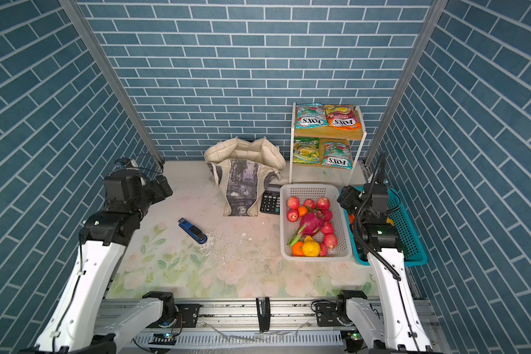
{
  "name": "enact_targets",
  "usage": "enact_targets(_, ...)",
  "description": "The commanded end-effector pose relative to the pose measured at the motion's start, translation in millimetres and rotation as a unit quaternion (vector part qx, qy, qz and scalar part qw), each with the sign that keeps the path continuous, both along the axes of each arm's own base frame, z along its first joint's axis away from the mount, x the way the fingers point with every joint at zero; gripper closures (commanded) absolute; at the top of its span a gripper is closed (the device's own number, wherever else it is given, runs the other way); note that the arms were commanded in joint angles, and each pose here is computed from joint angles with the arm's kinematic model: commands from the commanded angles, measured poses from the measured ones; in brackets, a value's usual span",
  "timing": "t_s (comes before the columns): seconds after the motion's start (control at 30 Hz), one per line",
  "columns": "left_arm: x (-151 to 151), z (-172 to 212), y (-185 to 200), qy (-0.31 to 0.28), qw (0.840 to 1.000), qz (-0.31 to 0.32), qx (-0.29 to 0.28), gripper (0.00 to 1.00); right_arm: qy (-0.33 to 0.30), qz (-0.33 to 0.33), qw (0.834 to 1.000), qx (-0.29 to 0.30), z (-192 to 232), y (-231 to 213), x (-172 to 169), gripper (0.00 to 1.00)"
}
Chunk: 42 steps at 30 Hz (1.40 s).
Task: Place the food into the grocery bag and tie it
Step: 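Raise both arms and reach both grippers toward the tote bag's top edges, then grasp the bag rim with both grippers and pull it open upright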
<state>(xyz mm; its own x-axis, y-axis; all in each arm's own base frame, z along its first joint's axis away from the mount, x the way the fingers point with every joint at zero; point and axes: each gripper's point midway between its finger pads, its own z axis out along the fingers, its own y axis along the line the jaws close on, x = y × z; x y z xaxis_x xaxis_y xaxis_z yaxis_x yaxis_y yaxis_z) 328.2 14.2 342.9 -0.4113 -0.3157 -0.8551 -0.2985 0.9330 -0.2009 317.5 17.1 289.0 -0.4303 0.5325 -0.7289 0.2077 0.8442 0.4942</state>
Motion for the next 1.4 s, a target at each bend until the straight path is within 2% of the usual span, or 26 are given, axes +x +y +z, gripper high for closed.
enact_targets(0.0,19,-19,-38,0.077,0.992,-0.082,-0.056,0.06,0.036,0.072,0.988,0.133,1,48,0,0.3)
enact_targets(0.1,53,-18,-55,0.104,0.985,-0.113,-0.078,0.01,0.028,0.099,0.982,0.161,12,71,16,0.3)
enact_targets(0.33,134,-38,-83,0.14,0.97,-0.151,-0.126,0.0,0.025,0.14,0.97,0.198,19,129,65,0.3)
enact_targets(0.57,185,-73,-97,0.174,0.96,-0.161,-0.15,0.06,0.04,0.153,0.964,0.215,2,178,113,0.3)
enact_targets(0.8,212,-108,-102,0.2,0.952,-0.163,-0.162,0.11,0.055,0.139,0.963,0.223,-24,202,156,0.3)
enact_targets(0.97,228,-118,-99,0.201,0.949,-0.163,-0.18,0.19,0.071,0.132,0.966,0.212,-42,215,181,0.28)
enact_targets(1.13,241,-122,-98,0.195,0.947,-0.167,-0.194,0.33,0.09,0.131,0.965,0.207,-60,231,195,0.29)
enact_targets(1.37,243,-132,-92,0.206,0.943,-0.169,-0.198,0.55,0.108,0.123,0.966,0.202,-84,249,208,0.31)
